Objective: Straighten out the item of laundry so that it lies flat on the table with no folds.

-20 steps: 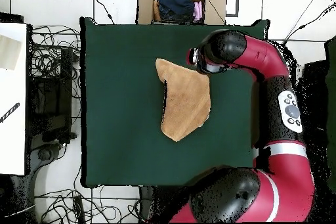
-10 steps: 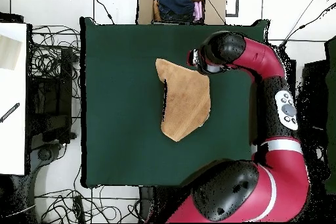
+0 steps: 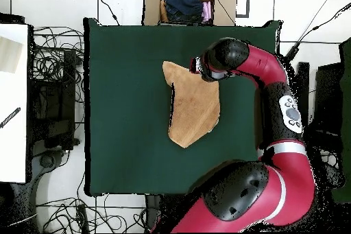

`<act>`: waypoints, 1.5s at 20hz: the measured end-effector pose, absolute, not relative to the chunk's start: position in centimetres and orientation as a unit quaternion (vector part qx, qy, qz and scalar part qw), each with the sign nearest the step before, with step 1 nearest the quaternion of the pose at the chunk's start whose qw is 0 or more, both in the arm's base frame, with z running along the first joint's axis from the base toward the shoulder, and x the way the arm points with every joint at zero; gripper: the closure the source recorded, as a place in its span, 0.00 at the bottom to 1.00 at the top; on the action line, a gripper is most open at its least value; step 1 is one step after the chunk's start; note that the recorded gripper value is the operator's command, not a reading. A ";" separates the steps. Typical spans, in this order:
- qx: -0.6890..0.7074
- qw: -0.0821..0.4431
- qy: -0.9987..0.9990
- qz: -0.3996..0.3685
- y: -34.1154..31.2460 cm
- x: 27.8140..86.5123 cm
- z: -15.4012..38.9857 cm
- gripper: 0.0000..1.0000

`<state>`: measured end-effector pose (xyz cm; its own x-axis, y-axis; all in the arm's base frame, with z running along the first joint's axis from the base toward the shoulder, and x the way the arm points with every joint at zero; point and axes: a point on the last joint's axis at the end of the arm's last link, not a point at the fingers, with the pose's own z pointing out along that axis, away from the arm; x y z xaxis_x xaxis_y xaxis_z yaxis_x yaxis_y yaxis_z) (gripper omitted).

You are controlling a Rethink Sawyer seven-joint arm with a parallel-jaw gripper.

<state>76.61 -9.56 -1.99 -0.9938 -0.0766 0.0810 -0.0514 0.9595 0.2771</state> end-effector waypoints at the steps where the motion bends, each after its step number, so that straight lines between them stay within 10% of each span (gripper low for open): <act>1: 0.032 0.046 -0.989 -0.140 -9.5 76.6 -2.1 0.00; 30: 0.053 0.088 -0.977 -0.189 -10.9 76.6 -5.6 0.00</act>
